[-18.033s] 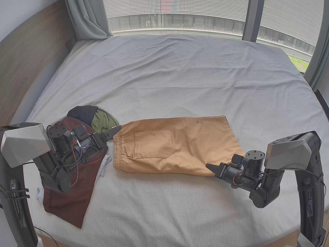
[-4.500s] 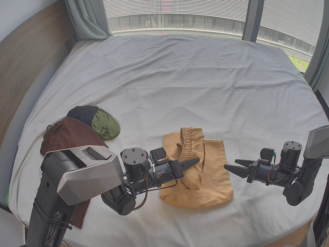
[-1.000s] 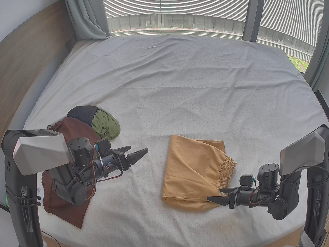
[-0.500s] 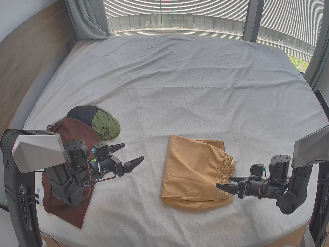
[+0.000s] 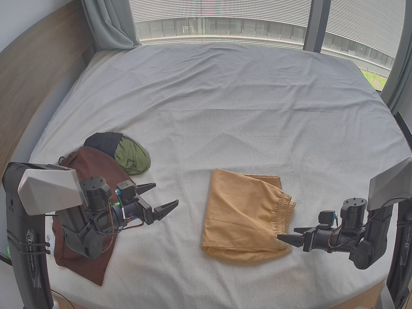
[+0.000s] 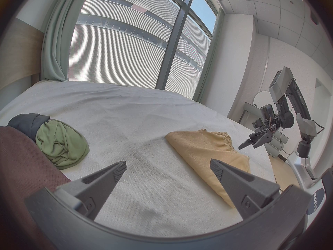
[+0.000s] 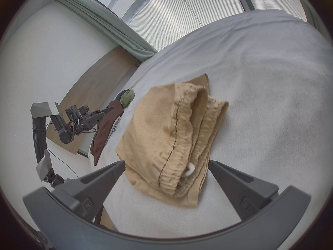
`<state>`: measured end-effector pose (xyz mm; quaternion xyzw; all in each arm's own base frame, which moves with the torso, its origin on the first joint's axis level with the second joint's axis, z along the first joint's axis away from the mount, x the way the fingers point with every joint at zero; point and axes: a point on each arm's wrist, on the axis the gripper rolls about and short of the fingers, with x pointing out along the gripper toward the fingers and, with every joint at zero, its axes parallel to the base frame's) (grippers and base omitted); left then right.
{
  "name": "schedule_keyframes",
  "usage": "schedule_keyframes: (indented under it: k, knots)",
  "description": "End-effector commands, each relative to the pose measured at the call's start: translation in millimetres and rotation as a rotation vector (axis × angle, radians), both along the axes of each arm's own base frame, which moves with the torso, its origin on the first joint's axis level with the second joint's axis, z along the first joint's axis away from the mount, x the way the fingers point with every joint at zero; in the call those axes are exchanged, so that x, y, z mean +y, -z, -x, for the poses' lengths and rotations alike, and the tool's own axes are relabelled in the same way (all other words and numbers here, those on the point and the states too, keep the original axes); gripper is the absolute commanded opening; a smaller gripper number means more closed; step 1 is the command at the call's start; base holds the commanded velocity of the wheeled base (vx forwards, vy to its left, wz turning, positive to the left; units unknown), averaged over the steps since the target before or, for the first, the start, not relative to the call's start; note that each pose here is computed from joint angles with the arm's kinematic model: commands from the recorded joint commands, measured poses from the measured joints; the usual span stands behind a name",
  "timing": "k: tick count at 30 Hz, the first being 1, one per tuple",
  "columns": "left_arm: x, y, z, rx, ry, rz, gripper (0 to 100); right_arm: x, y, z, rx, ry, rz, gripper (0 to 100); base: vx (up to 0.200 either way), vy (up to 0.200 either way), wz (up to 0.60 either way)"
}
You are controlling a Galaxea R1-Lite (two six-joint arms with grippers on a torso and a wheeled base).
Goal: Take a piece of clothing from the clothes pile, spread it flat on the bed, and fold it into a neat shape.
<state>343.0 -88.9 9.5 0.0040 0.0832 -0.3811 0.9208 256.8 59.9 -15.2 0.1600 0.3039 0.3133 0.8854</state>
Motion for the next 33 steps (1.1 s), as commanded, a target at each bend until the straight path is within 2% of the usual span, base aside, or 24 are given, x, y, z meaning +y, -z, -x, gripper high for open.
schedule_keyframes:
  k: [1, 12, 18, 26, 33]
  knots:
    - [-2.0, 3.7, 3.4, 0.017, 0.015, -0.004, 100, 0.8, 12.6, 2.7, 0.052, -0.005, 0.009, 100, 0.000, 0.000, 0.00]
    - [-2.6, 3.0, 3.3, 0.014, 0.019, -0.002, 100, 3.2, 33.9, -1.3, 0.115, 0.011, 0.019, 100, 0.000, 0.000, 0.00]
    - [-2.8, 2.3, 2.4, 0.011, 0.019, 0.000, 100, 19.3, 50.8, -5.7, 0.153, 0.000, 0.022, 100, 0.000, 0.000, 0.00]
    - [-3.0, 1.9, 1.7, 0.008, 0.019, 0.000, 100, 45.9, 45.1, -19.7, 0.176, 0.041, -0.088, 100, 0.000, 0.000, 0.00]
    - [-2.5, 1.4, 1.6, 0.006, 0.018, 0.001, 100, 48.3, 43.9, -23.1, 0.166, 0.071, -0.092, 100, 0.000, 0.000, 0.00]
